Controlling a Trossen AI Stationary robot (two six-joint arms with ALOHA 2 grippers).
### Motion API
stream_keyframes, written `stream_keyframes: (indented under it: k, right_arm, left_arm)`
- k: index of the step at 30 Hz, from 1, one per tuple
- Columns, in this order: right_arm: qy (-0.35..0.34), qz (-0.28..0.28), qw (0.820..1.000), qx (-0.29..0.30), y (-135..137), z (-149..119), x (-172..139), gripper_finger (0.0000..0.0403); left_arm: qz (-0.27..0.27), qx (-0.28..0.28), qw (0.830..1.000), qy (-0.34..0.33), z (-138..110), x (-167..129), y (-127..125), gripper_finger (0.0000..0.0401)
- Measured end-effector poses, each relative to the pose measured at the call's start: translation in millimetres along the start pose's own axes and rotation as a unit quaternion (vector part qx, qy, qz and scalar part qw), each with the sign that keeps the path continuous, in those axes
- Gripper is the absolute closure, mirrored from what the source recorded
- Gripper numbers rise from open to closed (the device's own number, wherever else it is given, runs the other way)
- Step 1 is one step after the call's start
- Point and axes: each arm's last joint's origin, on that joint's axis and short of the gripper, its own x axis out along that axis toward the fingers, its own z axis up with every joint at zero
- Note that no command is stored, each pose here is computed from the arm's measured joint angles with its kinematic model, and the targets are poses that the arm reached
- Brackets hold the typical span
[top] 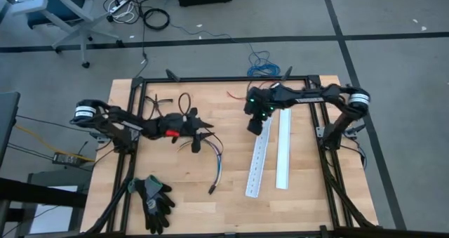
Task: Ziptie cables
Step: Put the zip tied cable wires into the white cable duct
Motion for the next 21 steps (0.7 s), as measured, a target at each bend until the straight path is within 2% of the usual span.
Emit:
stream_keyframes:
  k: [4, 10, 16, 21]
  right_arm:
    - [-0.054, -0.016, 0.998, 0.042, 8, -23, -15, 0.0211]
    - [-0.127, 0.007, 0.988, 0.093, 24, -51, -24, 0.0211]
    - [-0.144, 0.035, 0.984, 0.097, 42, -66, -26, 0.0215]
    - [-0.149, 0.021, 0.986, 0.077, 61, -73, -24, 0.0218]
  left_arm:
    - [-0.004, 0.037, 0.999, 0.027, 7, 6, 16, 0.0249]
    - [0.01, 0.086, 0.993, 0.081, 10, 11, 32, 0.0249]
    - [0.006, 0.116, 0.986, 0.121, 13, 14, 37, 0.0249]
    - [-0.007, 0.127, 0.976, 0.177, 17, 17, 38, 0.0249]
